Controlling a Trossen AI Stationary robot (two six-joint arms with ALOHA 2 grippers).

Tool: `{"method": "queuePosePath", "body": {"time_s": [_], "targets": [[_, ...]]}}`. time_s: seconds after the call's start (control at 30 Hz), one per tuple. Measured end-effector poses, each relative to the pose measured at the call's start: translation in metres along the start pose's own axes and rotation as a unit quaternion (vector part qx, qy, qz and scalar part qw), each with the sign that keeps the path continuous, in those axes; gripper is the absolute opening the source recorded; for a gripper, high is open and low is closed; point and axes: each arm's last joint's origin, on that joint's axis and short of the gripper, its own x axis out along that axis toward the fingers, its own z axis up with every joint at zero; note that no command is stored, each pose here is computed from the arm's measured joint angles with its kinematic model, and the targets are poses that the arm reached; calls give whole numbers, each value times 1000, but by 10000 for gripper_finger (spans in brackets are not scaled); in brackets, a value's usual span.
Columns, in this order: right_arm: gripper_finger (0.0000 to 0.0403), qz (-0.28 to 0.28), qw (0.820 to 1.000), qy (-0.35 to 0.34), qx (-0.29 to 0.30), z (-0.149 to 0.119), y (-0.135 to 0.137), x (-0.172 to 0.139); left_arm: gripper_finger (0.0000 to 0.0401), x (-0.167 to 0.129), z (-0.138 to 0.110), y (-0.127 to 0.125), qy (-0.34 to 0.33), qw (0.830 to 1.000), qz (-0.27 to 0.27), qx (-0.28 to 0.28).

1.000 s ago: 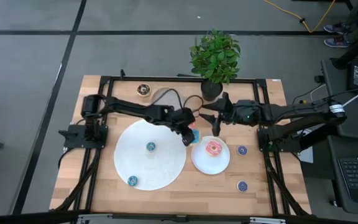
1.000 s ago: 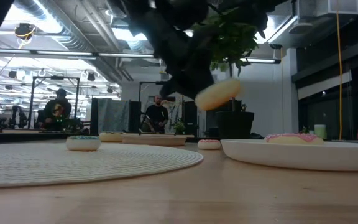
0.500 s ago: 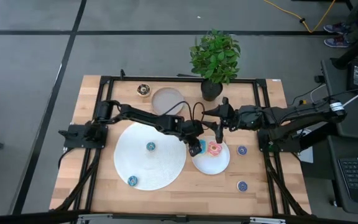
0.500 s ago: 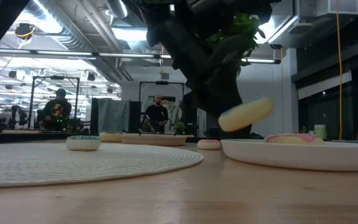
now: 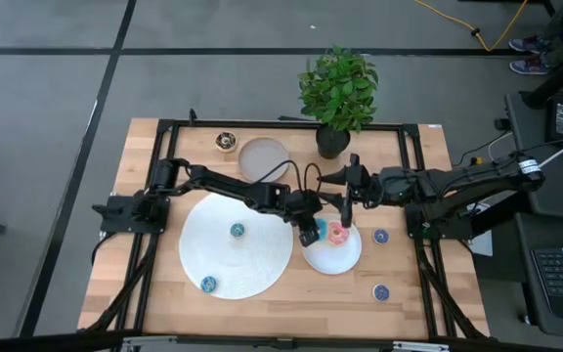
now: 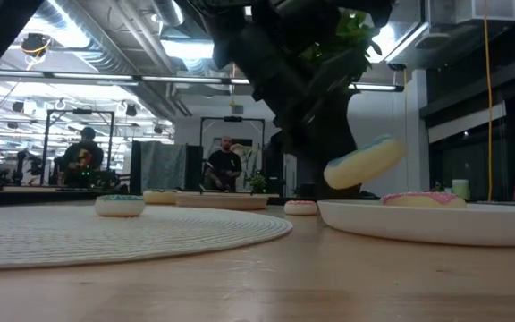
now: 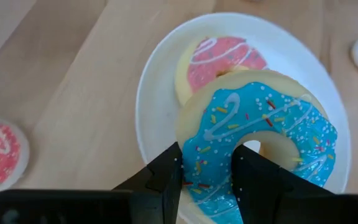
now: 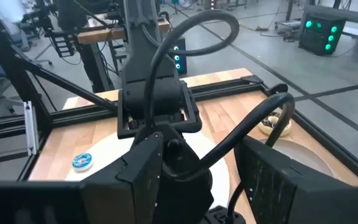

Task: Pick & Place donuts
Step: Put the large blue donut on the white plate

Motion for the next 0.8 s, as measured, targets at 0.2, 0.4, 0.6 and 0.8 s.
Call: {"method": "queuePosePath", "body": {"time_s": [0.2, 0.4, 0.6, 0.8], "targets": [[198, 5, 1000, -7, 4, 1, 2, 0, 119, 0, -1, 1, 6, 1000, 3, -8], [198, 12, 1000, -16, 7, 5, 1, -4, 133, 0, -2, 0, 12, 1000, 0, 5], [197, 13, 1000, -23, 8, 7, 0, -7, 165, 0, -4, -3, 11, 1000, 6, 5], [197, 13, 1000, -24, 8, 7, 0, -7, 190, 0, -4, -3, 11, 1000, 5, 7]]}}
